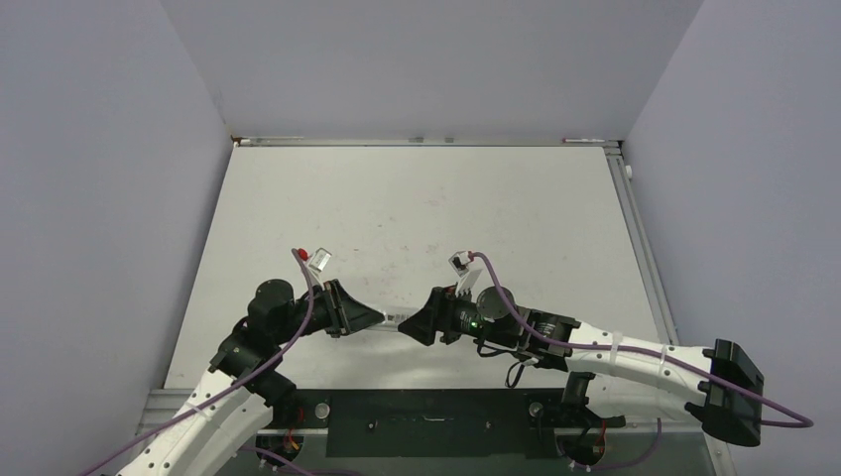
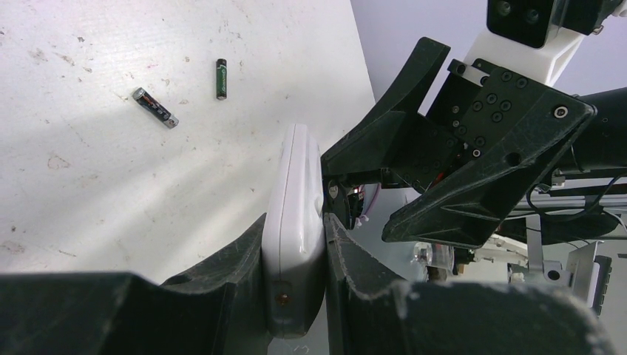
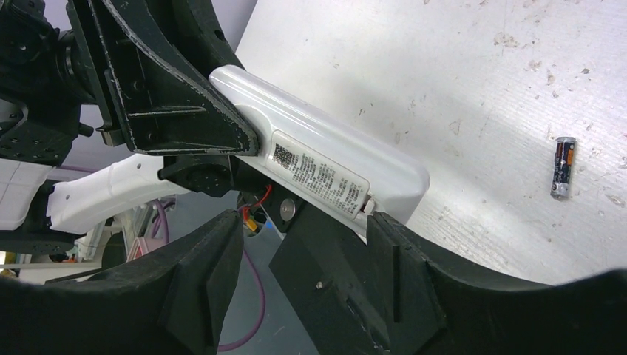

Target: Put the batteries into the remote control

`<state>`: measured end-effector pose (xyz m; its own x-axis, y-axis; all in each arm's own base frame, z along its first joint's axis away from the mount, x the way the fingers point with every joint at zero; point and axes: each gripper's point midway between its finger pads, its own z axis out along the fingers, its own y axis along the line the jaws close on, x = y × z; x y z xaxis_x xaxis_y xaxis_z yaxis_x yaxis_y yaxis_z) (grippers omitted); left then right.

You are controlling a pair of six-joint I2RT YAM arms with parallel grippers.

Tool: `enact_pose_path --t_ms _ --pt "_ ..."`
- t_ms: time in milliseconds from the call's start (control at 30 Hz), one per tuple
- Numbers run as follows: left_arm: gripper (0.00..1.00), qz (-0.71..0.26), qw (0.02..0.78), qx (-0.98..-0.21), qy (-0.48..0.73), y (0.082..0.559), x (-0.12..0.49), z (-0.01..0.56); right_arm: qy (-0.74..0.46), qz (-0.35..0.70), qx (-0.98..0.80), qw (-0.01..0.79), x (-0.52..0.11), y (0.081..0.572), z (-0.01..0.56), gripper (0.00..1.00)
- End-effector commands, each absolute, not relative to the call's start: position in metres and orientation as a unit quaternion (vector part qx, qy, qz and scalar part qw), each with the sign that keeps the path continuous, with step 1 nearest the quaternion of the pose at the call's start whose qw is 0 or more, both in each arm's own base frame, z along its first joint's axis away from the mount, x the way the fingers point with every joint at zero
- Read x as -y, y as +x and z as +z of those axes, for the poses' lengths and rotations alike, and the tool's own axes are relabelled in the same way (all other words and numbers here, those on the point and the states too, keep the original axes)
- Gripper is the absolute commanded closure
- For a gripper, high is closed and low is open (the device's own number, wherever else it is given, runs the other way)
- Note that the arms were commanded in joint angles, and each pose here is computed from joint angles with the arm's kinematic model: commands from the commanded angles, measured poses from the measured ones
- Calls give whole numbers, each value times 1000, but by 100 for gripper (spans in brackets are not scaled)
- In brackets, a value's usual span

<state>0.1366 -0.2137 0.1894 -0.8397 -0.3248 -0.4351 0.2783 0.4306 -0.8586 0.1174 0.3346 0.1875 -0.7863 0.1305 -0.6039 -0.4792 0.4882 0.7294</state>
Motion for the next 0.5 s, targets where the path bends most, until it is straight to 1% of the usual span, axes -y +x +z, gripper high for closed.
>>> enact_pose_path --t_ms 0,467 --pt "100 -553 299 -778 -2 138 217 207 -99 513 -786 330 -343 124 209 39" --pt "100 -556 289 -779 8 134 218 205 -97 512 -787 330 -348 127 209 39"
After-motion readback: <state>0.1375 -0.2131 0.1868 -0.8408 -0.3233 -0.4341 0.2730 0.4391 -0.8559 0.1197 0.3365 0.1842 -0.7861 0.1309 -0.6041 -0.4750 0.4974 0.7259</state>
